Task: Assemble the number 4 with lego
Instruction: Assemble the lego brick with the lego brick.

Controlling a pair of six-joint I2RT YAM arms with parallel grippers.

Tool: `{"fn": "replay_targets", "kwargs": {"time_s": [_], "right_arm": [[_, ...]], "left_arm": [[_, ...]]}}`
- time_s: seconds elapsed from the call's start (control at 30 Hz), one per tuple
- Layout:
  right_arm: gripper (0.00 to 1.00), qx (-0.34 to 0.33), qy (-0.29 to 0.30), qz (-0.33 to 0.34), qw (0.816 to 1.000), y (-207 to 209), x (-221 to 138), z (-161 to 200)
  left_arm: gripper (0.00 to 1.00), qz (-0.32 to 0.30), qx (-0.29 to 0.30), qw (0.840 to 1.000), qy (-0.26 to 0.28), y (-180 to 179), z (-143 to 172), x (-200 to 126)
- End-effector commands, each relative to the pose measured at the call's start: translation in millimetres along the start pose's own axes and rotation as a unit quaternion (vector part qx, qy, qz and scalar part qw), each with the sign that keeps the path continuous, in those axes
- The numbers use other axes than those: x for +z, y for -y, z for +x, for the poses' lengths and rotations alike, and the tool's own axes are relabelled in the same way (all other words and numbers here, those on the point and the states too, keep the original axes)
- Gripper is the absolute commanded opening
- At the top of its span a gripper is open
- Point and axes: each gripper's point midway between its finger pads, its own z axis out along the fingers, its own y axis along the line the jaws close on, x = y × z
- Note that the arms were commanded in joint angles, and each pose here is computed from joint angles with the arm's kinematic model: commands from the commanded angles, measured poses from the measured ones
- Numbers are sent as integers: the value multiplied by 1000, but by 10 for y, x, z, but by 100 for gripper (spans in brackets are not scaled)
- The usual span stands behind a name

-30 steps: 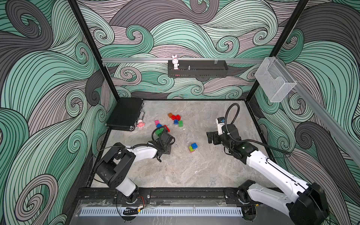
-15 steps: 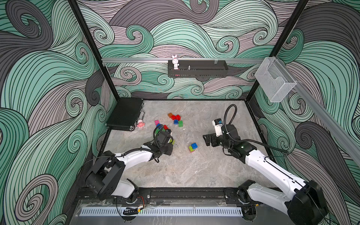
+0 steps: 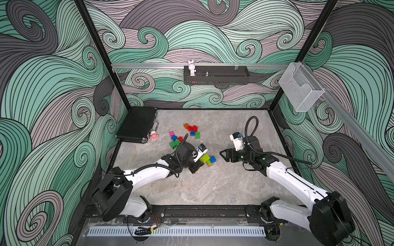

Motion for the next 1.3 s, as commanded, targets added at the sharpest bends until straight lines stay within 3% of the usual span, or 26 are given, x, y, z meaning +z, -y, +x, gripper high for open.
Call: {"fn": "replay_targets", "kwargs": {"time_s": [0.0,0.3,0.47,0.9,1.27], "right_arm": [[73,-3,-15,-58,998,-188,40,-2],[42,26,-58,-116,991,-327,232,37],[37,29,-71,-119,990,-315,293,77],[17,39,-100,-153,982,-377,442,90],[0,54,-122,-174,976,-413,551,134]], "left_arm": [[0,16,50,996,-66,69,156,116],[0,1,60,995,-81,-27,190,298],[0,-14,51,997,-51,-70,145,239],[0,-37,47,997,-50,-196,107,256],[0,-7,48,998,-42,-106,70,298]]}}
